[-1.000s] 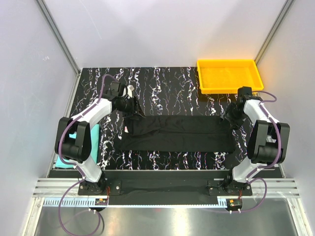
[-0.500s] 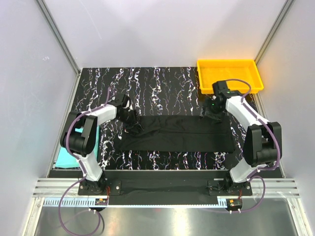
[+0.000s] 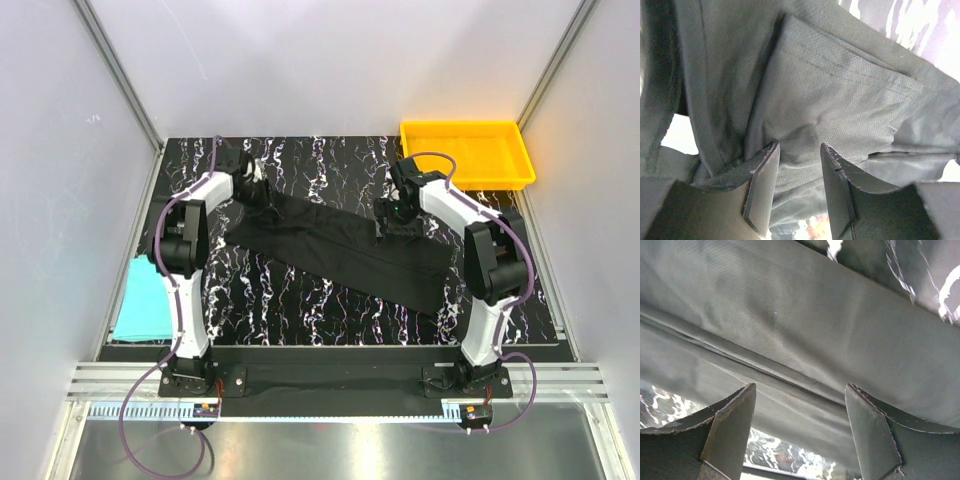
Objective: Fold and stack the t-shirts
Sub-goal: Fold the tshirt
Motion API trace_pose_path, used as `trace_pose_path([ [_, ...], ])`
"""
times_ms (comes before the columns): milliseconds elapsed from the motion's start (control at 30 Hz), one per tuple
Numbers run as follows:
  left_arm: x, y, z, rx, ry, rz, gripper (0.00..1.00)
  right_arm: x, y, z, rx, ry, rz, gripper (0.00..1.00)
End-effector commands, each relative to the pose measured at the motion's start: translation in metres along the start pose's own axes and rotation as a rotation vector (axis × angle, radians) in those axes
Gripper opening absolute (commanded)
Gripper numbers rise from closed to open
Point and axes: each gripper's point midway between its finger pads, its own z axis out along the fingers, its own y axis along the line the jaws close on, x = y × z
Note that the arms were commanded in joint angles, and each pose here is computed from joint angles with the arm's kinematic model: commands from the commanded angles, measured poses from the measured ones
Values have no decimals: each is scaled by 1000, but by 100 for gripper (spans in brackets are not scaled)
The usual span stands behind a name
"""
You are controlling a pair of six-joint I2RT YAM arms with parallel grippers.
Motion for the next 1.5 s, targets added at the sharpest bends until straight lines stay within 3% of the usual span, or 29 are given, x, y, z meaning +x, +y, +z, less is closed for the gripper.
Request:
trace_pose_path([
  [0,-38,8,13,-40,-41,160,46,-20,23,-1,-66,-14,-30,79],
  [167,-95,-2,22,-14,-136,172,48,-28,21,11,-46,4,-42,80],
  [367,-127,-15,39,82,-179,121,49,-24,25,17,-82,46,-98,81],
  [667,-165,-54,48,389,-314,-12,51,23,44,32,-182,114,16,81],
  [833,-169,-65,60,486,-310,-78,51,47,70,36,-258,137,49,81],
  [1167,-171,-101,75,558,-329,-2,51,77,146,21,-418,162,154,81],
  [1467,-171,-138,85,633,-347,31,52,74,193,25,-560,166,240,81],
])
